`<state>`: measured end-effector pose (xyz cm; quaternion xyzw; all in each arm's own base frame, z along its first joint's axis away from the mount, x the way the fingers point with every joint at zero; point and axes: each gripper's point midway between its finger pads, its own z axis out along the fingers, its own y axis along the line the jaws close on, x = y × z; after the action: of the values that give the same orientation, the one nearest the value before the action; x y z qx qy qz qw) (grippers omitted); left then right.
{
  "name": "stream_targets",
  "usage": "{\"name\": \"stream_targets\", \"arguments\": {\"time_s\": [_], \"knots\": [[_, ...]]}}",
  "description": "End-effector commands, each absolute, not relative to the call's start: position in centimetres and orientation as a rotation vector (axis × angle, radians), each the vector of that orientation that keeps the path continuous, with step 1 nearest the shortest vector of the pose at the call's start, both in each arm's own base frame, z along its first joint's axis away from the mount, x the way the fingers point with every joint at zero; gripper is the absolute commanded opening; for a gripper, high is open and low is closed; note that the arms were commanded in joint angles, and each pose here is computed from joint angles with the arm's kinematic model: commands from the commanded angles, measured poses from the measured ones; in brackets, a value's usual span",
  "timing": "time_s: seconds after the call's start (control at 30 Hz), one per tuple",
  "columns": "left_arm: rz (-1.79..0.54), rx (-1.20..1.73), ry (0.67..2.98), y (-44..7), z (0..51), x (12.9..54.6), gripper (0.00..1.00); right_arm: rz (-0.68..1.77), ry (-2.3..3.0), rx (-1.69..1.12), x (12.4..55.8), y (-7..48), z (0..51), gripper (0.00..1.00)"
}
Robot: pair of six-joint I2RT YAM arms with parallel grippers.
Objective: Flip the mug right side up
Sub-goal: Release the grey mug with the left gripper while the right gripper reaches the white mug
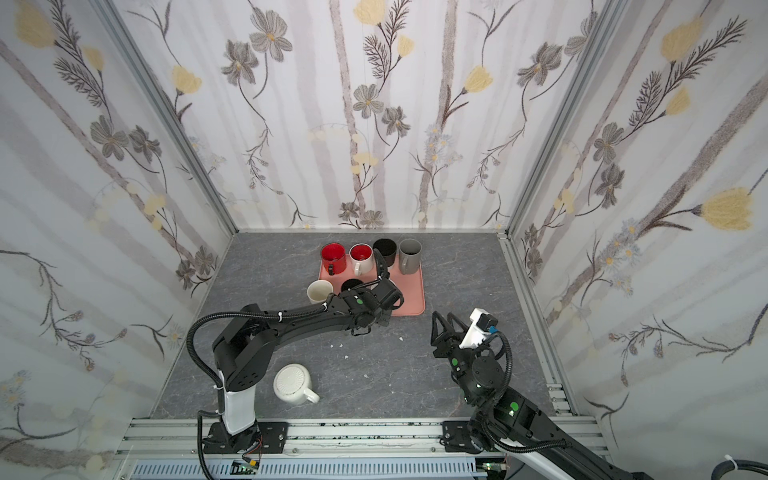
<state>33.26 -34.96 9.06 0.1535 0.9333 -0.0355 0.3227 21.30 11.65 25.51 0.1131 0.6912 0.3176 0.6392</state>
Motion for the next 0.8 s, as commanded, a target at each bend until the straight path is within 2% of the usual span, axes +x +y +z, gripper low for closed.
{"name": "stream_targets", "arguments": {"time_s": [0.0,0.2,0.37,0.47,0.6,0.7,0.77], "knots": [[-0.114,0.348,2.413,-35.0,10.1,33.7,0.26,0.733,1.562,0.275,21.3,11.5,25.8,0.55],[-0.236,0.293,2.348,-35.1,13.5,33.3,0.36,0.741,1.576,0.256,21.3,11.9,25.6,0.61],[-0.408,0.213,2.220,-33.5,18.8,31.9,0.53,0.784,1.621,0.135,21.2,14.5,25.0,0.68],[-0.469,0.165,2.148,-31.6,21.5,30.8,0.67,0.869,1.659,-0.078,20.5,18.5,24.5,0.68],[-0.485,0.109,2.087,-28.0,23.5,29.1,0.79,1.002,1.772,-0.370,18.7,24.5,21.4,0.68],[-0.511,0.045,2.022,-25.0,24.9,27.7,0.99,1.005,1.854,-0.565,16.8,28.2,18.5,0.70],[-0.523,0.001,1.984,-23.1,25.4,27.0,1.00,0.987,1.889,-0.703,15.0,30.6,16.8,0.72]]}}
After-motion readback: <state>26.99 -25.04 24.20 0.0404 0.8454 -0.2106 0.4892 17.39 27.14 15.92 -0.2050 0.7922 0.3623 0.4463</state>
